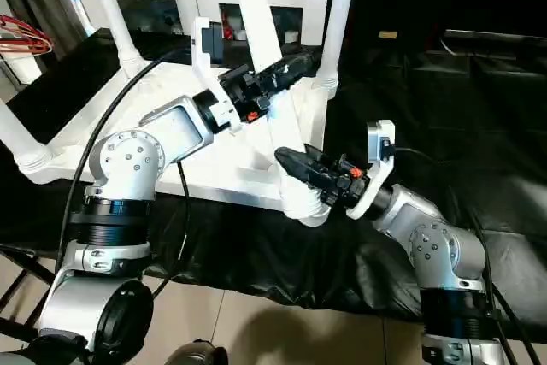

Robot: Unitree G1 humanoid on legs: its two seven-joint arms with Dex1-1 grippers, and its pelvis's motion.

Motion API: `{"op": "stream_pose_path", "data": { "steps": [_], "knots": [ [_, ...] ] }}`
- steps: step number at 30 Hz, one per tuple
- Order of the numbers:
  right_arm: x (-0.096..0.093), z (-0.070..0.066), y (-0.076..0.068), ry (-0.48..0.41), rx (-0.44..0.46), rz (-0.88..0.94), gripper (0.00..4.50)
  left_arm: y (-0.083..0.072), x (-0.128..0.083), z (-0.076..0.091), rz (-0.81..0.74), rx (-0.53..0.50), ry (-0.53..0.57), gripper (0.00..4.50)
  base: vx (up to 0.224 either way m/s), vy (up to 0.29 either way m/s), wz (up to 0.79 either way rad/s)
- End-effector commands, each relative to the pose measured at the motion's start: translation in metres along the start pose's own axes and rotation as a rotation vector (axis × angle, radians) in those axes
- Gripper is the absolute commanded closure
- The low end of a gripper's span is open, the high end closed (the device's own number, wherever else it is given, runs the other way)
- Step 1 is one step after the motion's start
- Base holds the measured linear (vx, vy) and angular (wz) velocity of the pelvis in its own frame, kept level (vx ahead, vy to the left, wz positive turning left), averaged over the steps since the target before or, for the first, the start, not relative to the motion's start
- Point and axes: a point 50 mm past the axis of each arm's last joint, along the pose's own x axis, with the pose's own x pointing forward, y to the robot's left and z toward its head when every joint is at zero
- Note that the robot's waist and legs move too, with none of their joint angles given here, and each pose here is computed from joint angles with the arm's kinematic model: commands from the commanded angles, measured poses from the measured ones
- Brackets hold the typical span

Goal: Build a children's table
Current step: Pick table leg

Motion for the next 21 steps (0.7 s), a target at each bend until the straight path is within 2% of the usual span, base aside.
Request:
{"op": "stream_pose_path", "data": {
  "steps": [1,3,6,9,10,11,15,21],
  "knots": [
    [0.004,0.004,-0.001,0.051,-0.042,-0.02,1.92,-0.002,0.001,0.005,-0.015,0.039,0.002,2.65,0.0,0.0,0.0],
    [0.005,0.003,-0.005,0.094,-0.044,-0.044,1.86,-0.003,0.0,0.004,-0.04,0.071,0.024,2.65,0.0,0.0,0.0],
    [0.005,0.007,-0.001,0.196,-0.06,0.01,1.5,-0.012,-0.004,0.005,-0.153,0.144,0.089,2.66,0.0,0.0,0.0],
    [0.005,0.01,0.001,0.236,-0.072,0.029,1.39,-0.015,-0.005,0.006,-0.204,0.155,0.111,2.66,0.0,0.0,0.0],
    [0.005,0.011,0.001,0.262,-0.075,0.034,1.14,-0.017,-0.006,0.006,-0.23,0.163,0.121,2.66,0.0,0.0,0.0],
    [0.005,0.013,0.001,0.295,-0.075,0.05,1.08,-0.02,-0.007,0.007,-0.26,0.168,0.135,2.66,0.0,0.0,0.0],
    [0.005,0.014,0.0,0.384,-0.065,0.089,1.05,-0.028,-0.008,0.006,-0.362,0.17,0.173,2.66,0.0,0.0,0.0],
    [0.008,0.01,0.004,0.456,-0.043,0.167,1.05,-0.035,-0.009,0.0,-0.432,0.169,0.209,2.66,0.0,0.0,0.0]
  ]
}}
